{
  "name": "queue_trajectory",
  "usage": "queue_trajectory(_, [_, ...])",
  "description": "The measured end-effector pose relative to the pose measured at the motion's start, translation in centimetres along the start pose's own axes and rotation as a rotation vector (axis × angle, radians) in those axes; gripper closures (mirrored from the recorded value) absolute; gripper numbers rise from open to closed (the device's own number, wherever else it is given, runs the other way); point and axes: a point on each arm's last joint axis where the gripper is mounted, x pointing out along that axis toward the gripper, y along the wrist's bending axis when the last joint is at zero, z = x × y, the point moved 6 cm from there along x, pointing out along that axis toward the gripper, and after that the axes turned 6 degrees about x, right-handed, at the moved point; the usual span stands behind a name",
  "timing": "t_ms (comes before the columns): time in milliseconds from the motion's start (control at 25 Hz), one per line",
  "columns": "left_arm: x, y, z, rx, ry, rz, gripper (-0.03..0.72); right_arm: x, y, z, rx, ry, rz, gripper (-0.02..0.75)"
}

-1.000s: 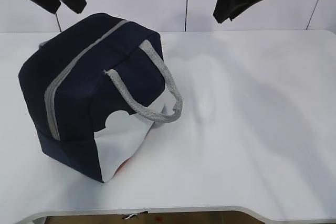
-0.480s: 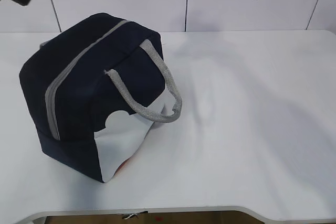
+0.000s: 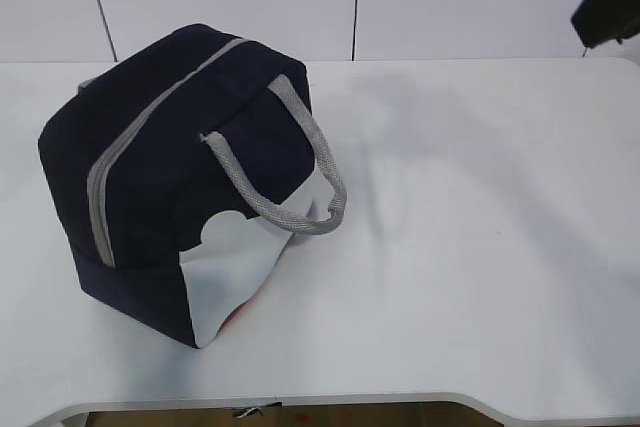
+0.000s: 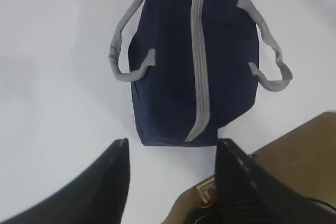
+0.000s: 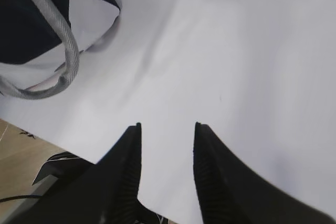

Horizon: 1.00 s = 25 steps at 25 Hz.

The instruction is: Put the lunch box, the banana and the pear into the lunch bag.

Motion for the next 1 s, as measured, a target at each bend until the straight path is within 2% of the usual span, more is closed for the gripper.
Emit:
queue_trajectory(360, [-2.7, -1.3, -5.7, 0.006, -0.031, 0.009, 0.304, -3.6, 0.5, -7.1, -0.005, -0.038, -0.002, 0.442])
queue_trajectory(600, [-5.6, -2.4, -9.2, 0.022, -0.123, 0.027, 0.305, -5.4, 0.8, -11.4, -0.010, -0.093, -0.002, 0.442])
queue_trajectory(1000, [-9.2, -3.9, -15.3, 0.068, -0.303, 0.062, 0.336, -8.4, 1.2, -18.4, -0.032, -0.260, -0.004, 0.442])
